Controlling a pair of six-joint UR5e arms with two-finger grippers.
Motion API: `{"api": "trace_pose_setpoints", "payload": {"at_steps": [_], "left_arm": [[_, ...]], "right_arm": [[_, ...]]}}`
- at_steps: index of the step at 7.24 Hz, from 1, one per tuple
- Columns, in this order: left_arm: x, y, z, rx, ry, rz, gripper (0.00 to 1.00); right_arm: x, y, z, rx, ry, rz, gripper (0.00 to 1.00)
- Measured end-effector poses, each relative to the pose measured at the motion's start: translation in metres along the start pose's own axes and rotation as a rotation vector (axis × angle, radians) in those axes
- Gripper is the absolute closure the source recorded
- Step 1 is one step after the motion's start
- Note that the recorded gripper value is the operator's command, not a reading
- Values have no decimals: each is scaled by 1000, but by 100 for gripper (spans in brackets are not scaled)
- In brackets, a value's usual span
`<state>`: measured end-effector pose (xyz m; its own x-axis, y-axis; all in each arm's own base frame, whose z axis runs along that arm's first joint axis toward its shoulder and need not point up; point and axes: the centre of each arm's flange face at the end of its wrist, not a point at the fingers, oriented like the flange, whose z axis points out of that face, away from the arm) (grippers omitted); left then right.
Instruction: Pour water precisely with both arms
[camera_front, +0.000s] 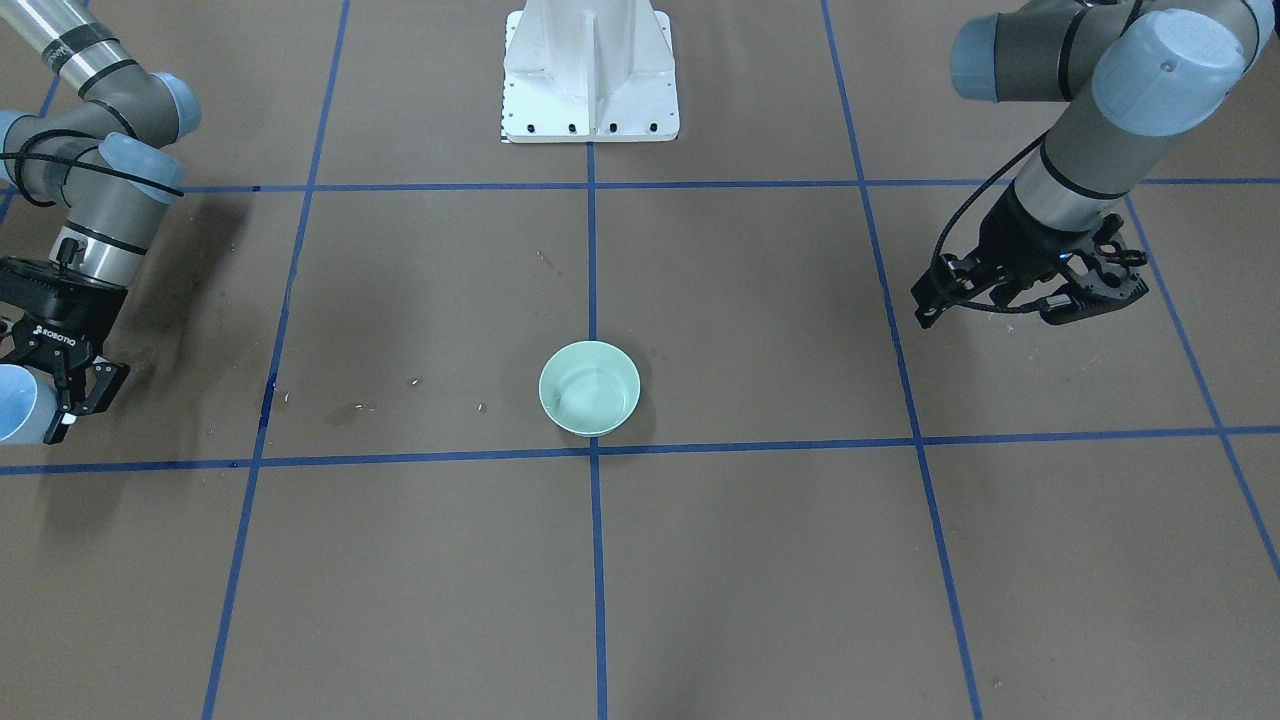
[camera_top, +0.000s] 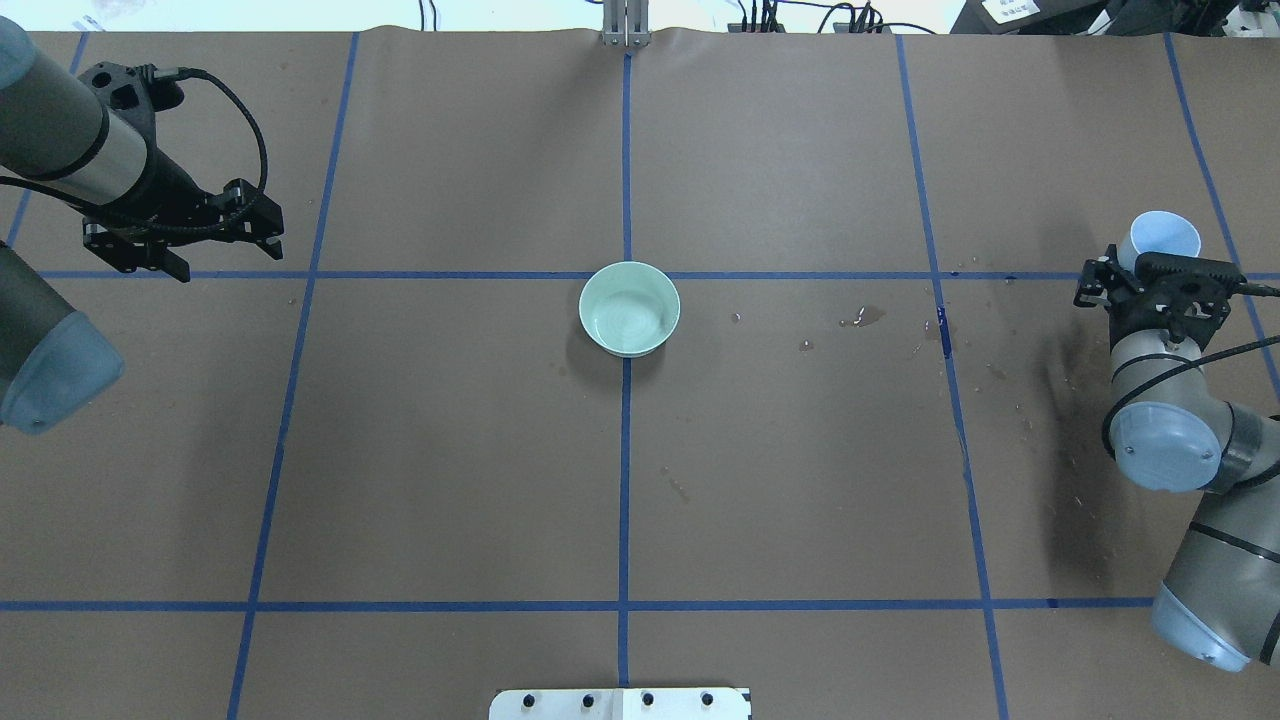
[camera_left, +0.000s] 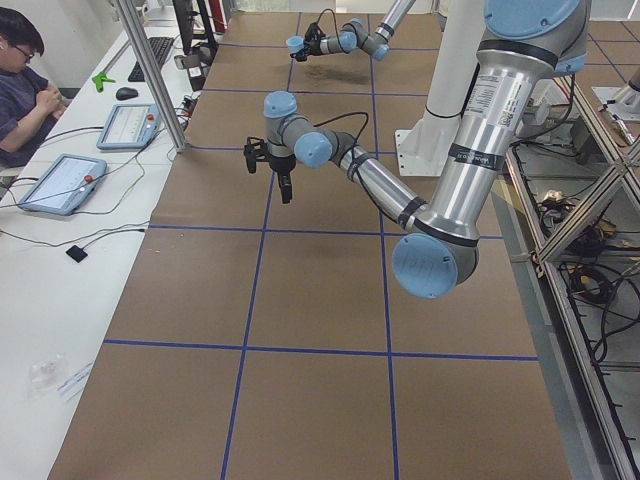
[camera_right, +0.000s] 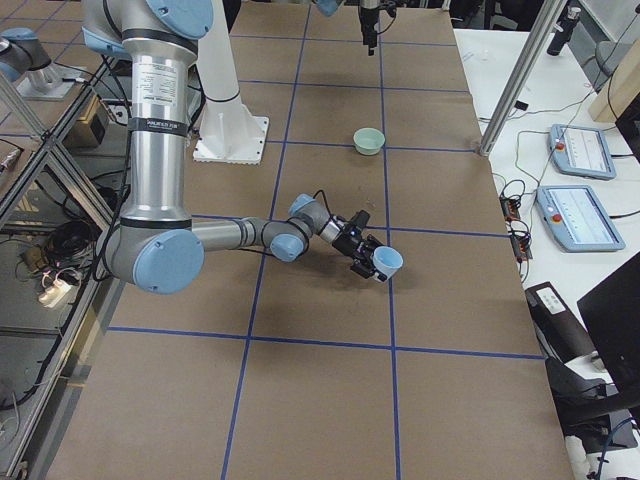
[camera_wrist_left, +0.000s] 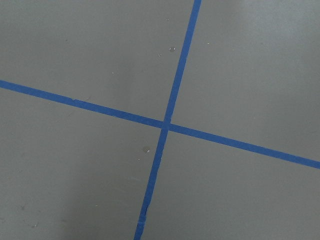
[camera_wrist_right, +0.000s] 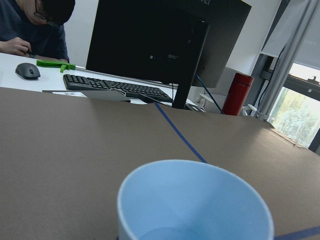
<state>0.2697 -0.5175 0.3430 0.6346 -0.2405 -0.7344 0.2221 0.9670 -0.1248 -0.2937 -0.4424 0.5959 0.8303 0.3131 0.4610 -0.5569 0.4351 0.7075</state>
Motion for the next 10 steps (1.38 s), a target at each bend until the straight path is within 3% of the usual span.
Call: {"api": "trace_pose_setpoints", "payload": {"at_steps": [3,7,10], "left_arm": [[-2,-2,0,3,-1,25,0],[-21,-20,-7,21,-16,103,0],[-45,-34,-17,43,-29,146,0]], "right_arm": [[-73,-39,-27,-94,-212,13,100],[-143,-98,-108,-293,-584,-43,100],[-178,-117,-145,-387,-790,-125,100]]}}
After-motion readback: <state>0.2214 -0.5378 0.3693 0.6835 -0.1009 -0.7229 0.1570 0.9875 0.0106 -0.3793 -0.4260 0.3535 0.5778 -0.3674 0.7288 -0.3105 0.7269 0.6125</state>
